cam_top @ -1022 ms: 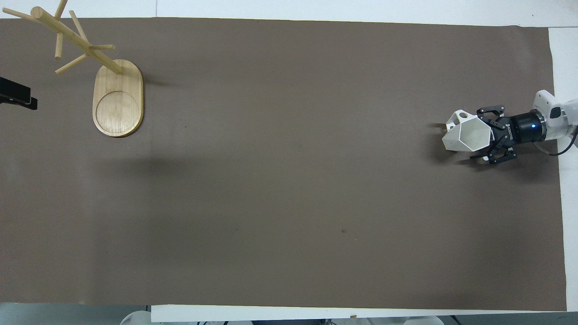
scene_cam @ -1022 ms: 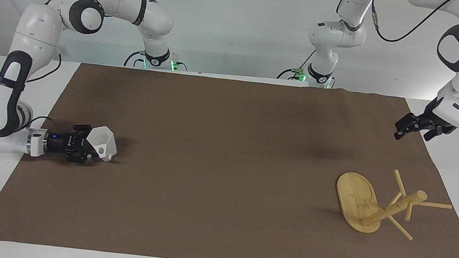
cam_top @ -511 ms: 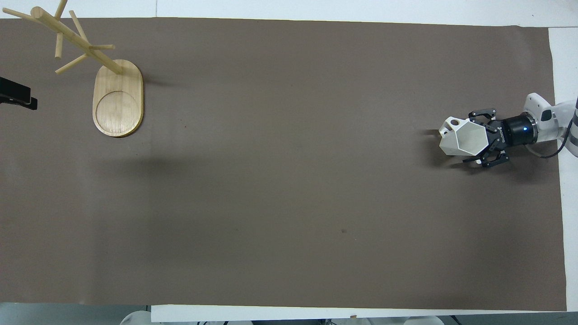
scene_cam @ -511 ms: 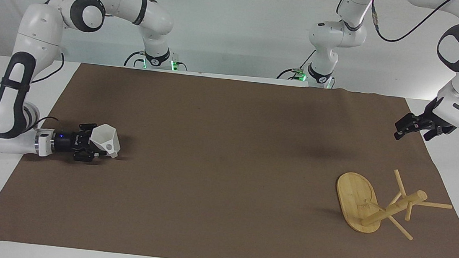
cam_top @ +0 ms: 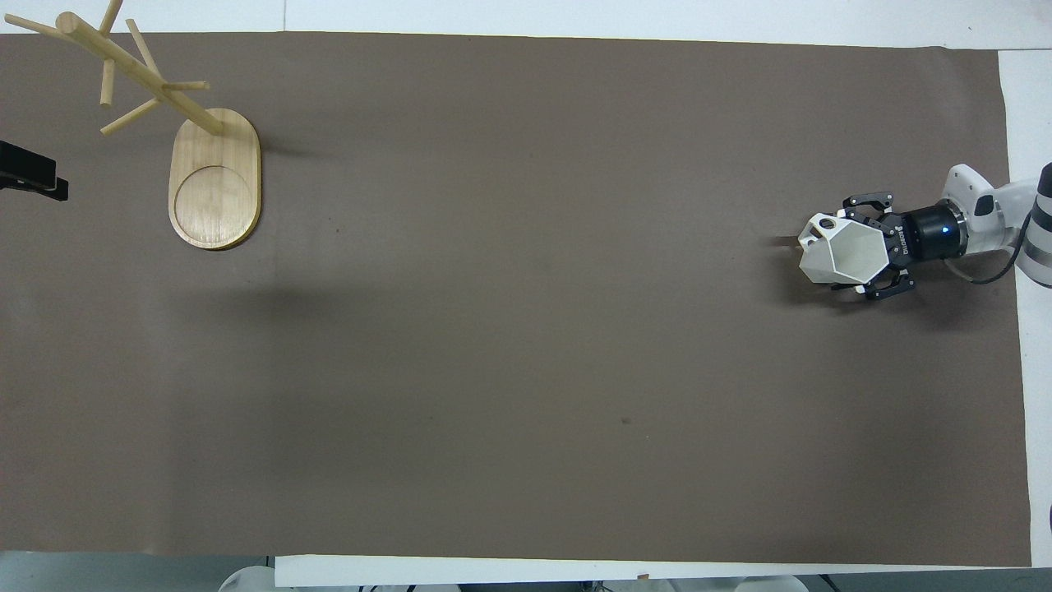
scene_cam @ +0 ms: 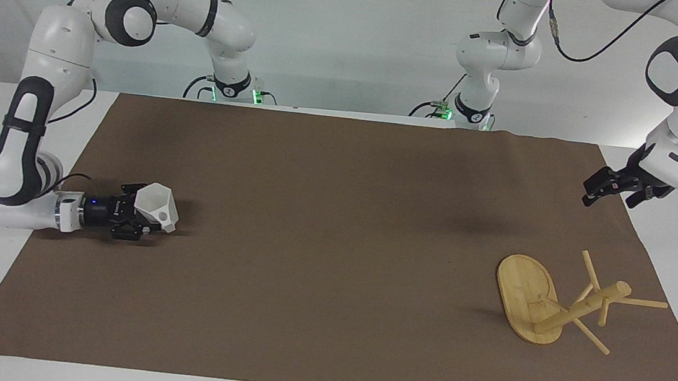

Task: Hang cup on rack
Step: 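Lift the mug with the right gripper while the left gripper advances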

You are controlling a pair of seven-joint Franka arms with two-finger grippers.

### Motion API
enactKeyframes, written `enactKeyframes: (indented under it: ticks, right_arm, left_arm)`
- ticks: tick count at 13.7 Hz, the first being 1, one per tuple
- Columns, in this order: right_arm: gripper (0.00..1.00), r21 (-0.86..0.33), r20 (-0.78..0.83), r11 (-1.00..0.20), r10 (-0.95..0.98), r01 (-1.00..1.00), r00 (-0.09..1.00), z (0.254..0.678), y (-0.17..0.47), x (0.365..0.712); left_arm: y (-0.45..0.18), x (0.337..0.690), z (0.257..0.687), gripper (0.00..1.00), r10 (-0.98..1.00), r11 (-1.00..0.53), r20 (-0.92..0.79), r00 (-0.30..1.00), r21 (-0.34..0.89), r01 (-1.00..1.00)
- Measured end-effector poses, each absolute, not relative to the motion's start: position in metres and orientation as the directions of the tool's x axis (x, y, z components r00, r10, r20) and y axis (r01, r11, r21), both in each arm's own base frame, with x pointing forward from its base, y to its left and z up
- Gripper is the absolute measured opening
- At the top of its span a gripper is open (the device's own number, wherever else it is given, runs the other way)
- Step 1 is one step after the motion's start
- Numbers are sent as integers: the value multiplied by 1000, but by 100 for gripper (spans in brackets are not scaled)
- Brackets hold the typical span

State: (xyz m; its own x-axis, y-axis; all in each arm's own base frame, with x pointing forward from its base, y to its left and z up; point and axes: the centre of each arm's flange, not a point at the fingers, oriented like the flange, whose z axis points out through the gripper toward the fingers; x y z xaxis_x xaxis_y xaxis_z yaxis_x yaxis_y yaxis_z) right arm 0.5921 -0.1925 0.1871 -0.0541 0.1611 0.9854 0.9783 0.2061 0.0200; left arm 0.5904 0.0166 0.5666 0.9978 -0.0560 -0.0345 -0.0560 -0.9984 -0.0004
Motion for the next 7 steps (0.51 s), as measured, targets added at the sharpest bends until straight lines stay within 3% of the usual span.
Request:
enactKeyframes:
  ticks: [6, 7]
  right_arm:
    - [96, 20, 990, 218, 135, 976, -51, 180, -180, 583]
    - [85, 21, 989, 219, 136, 976, -52, 182, -179, 583]
  left_arm:
    - [23, 571, 565, 100, -44, -999, -149, 988, 8, -43]
    - [25, 571, 565, 100, -40, -999, -149, 988, 8, -40]
